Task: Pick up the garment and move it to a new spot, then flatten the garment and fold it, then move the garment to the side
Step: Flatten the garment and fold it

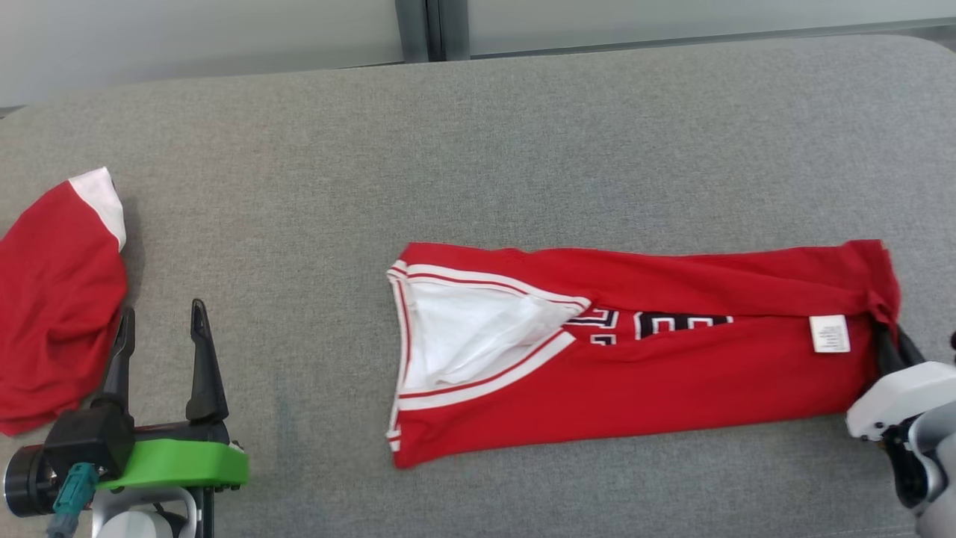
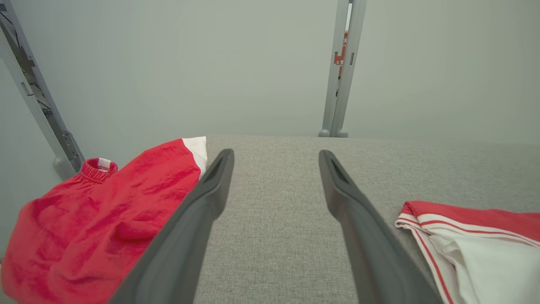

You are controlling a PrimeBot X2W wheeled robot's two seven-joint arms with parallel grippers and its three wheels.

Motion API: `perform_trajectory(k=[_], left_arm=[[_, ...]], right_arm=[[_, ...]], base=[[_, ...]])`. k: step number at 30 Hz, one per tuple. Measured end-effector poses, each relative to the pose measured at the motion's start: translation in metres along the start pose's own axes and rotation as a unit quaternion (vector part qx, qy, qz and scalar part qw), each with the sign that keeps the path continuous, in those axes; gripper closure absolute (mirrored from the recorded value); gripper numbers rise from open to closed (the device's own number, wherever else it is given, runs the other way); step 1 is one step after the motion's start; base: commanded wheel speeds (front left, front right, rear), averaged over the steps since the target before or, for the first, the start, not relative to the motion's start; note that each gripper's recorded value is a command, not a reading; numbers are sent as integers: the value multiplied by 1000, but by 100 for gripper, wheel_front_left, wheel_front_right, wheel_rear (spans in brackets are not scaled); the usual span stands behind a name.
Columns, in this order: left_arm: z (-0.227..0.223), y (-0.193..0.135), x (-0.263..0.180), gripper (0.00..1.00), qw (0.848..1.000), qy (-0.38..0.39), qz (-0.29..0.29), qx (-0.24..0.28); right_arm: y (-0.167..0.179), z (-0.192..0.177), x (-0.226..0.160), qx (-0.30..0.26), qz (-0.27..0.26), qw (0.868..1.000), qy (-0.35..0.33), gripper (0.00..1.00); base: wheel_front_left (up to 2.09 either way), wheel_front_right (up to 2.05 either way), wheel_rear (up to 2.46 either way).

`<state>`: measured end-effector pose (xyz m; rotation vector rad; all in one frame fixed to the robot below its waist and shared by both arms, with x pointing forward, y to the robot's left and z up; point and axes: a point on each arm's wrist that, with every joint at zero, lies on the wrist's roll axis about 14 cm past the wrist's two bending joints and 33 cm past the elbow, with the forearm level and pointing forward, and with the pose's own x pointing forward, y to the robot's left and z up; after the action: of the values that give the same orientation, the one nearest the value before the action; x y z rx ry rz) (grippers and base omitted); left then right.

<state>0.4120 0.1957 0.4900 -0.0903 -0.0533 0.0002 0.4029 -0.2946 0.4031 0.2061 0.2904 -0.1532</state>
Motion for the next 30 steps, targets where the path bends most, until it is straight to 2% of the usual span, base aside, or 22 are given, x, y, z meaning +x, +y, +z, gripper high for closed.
perform_trajectory(k=[7,12,22,30], left_arm=[[2,3,-6,0,1000,-1,2,6],[4,4,-7,0,1000,-3,4,7],[4,3,-10,0,1000,-2,3,3],[3,8,-15,0,1000,1,14,0]], right_arm=[[-46,31,-10,-28,-46,998,-32,100],[-35,46,-10,-40,-30,997,-57,100],[50,55,-2,-34,71,993,-91,100],[145,49,-6,-30,189,978,-83,100]], base=[[0,0,0],[0,0,0],[0,0,0],[0,0,0]])
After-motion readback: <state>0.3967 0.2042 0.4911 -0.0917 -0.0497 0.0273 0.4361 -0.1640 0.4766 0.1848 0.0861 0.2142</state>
